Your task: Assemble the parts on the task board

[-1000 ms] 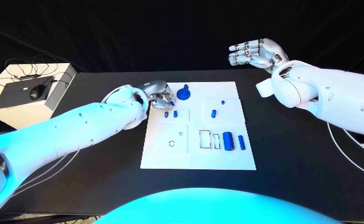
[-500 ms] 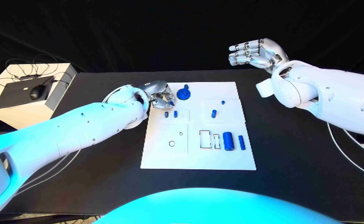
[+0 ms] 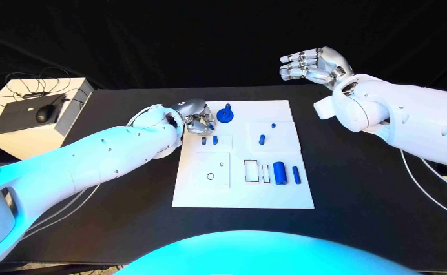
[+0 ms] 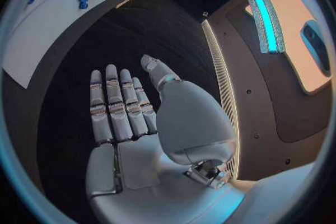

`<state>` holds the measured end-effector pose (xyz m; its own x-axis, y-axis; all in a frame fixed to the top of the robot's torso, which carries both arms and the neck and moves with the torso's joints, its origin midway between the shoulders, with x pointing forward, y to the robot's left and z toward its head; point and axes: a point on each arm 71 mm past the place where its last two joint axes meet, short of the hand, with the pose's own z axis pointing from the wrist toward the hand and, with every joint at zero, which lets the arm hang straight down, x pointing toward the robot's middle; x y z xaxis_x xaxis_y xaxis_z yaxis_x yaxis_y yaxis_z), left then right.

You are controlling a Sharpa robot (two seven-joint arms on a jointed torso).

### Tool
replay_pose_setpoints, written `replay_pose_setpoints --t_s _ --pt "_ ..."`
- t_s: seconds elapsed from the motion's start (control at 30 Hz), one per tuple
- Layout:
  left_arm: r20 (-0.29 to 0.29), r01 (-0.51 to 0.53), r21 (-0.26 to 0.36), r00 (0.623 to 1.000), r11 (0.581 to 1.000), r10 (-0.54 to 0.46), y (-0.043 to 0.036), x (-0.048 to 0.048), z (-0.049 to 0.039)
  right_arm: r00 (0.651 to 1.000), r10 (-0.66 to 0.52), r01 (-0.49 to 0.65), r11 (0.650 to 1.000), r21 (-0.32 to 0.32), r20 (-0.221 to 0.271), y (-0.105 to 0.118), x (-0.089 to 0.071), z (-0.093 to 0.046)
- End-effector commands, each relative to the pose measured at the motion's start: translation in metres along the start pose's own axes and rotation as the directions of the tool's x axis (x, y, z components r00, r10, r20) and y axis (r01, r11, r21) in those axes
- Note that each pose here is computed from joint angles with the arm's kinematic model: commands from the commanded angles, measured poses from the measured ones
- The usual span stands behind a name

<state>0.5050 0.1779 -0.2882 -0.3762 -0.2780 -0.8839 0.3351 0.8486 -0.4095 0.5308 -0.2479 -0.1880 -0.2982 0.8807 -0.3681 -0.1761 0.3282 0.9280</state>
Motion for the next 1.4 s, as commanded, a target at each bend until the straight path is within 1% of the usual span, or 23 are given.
replay_pose_setpoints --t_s 0.03,0.53,0.8,1.03,1.4 --pt "-0.022 -0.007 0.021 1.000 1.000 0.007 -0.0036 0.0030 0.0007 1.000 0.000 0.000 1.000 -0.013 -0.010 0.0013 0.0012 0.0003" --pt "-0.033 -0.007 0.019 0.999 1.000 0.008 -0.0047 0.0048 0.0014 1.000 0.000 0.000 1.000 -0.012 -0.010 0.0011 0.0010 0.0003" --pt "-0.041 -0.032 0.021 0.999 0.999 0.033 -0.0063 0.0065 0.0016 1.000 0.000 0.000 1.000 -0.011 -0.011 0.0010 0.0009 0.0003" --pt "-0.059 -0.055 0.011 0.997 0.998 0.055 -0.0057 0.0087 0.0015 1.000 0.000 0.000 1.000 -0.011 -0.011 0.0008 0.0005 0.0000" --pt "-0.042 -0.069 0.010 0.997 0.998 0.069 -0.0042 0.0081 0.0012 1.000 0.001 -0.001 1.000 -0.010 -0.013 0.0008 0.0004 -0.0002"
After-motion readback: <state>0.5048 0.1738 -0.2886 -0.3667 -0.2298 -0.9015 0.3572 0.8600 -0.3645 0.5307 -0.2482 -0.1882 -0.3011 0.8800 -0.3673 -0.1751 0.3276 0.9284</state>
